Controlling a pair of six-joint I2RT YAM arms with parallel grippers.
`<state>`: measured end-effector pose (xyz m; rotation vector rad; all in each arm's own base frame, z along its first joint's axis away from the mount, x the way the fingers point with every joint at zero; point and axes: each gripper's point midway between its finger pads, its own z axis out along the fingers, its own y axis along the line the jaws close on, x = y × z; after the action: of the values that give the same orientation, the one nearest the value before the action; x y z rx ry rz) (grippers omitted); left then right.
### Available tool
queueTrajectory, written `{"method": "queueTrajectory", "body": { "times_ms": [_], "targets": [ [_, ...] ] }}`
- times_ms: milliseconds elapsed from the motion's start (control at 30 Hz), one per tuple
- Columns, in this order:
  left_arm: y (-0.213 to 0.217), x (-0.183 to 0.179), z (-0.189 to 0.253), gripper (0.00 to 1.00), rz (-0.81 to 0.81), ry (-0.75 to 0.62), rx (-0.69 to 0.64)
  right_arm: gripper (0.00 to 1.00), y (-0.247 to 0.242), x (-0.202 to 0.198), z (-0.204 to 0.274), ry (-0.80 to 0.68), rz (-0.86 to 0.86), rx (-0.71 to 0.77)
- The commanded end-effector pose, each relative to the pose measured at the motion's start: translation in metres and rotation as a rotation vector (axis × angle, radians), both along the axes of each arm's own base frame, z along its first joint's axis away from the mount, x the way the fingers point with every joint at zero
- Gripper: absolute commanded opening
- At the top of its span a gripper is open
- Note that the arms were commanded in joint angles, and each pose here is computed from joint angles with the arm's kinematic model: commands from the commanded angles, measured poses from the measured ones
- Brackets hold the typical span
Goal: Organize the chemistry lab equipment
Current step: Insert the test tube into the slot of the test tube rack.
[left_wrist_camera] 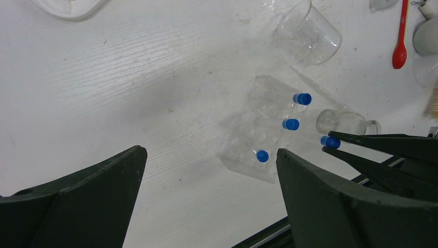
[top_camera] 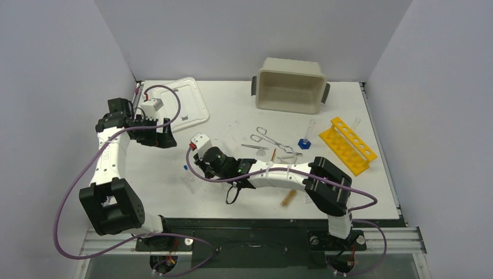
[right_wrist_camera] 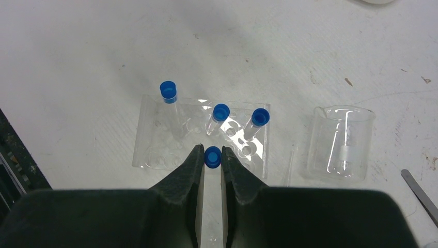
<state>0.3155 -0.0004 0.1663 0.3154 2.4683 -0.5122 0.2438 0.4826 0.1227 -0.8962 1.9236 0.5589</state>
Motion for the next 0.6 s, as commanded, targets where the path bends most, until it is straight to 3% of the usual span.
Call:
{"method": "queueTrajectory", "body": {
  "times_ms": [0, 567],
  "targets": [
    [0.004, 0.009, 0.009, 0.97, -0.008, -0.059, 0.014, 0.0, -0.006, -0.009, 0.01, -0.009, 0.019, -0.012],
    [0.004, 0.009, 0.008, 0.97, -0.01, -0.061, 0.014, 0.0, 0.004, -0.016, 0.006, -0.002, 0.06, -0.019]
  ]
}}
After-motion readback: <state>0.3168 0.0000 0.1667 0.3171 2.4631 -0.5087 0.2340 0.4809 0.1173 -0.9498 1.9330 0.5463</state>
